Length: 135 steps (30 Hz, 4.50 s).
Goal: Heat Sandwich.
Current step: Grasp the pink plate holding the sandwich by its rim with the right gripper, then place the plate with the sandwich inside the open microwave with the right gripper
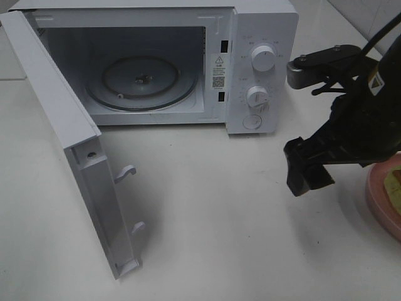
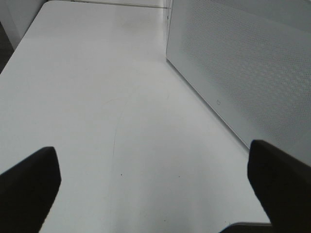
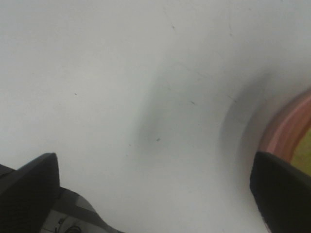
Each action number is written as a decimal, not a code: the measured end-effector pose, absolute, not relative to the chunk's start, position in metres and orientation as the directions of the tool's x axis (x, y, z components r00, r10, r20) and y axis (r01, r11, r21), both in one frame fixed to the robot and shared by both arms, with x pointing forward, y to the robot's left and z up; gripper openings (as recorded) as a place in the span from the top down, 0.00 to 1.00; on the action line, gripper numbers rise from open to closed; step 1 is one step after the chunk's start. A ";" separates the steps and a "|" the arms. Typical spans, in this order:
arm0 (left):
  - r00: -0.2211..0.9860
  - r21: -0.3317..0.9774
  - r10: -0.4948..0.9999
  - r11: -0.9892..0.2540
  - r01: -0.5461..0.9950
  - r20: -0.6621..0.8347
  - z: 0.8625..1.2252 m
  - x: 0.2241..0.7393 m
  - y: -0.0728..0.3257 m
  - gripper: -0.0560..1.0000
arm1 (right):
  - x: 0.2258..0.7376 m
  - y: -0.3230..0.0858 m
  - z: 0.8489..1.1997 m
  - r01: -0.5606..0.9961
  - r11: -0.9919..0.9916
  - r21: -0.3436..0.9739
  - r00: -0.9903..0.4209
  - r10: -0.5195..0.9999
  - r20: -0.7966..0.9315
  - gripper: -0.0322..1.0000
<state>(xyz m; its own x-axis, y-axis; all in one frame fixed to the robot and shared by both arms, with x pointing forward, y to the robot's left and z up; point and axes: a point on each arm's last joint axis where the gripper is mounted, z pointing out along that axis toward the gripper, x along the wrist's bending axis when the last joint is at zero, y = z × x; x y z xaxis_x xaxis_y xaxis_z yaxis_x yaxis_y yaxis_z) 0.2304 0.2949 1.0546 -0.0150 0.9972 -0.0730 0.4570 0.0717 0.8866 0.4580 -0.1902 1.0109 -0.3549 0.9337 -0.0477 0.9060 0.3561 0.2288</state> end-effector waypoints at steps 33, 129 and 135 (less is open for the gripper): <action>-0.015 0.887 0.997 0.072 0.457 -0.073 1.055 0.230 0.295 0.03 | 0.483 -0.259 0.973 0.982 0.171 0.080 -0.162 0.980 -0.112 0.05; -0.015 0.887 0.997 0.072 0.457 -0.073 1.055 0.230 0.295 0.03 | 0.502 -0.243 0.908 0.969 0.235 -0.068 -0.243 0.889 -0.388 0.96; -0.015 0.887 0.997 0.072 0.457 -0.073 1.055 0.230 0.295 0.03 | 0.498 -0.235 0.918 0.961 0.272 -0.048 -0.268 0.878 -0.397 0.96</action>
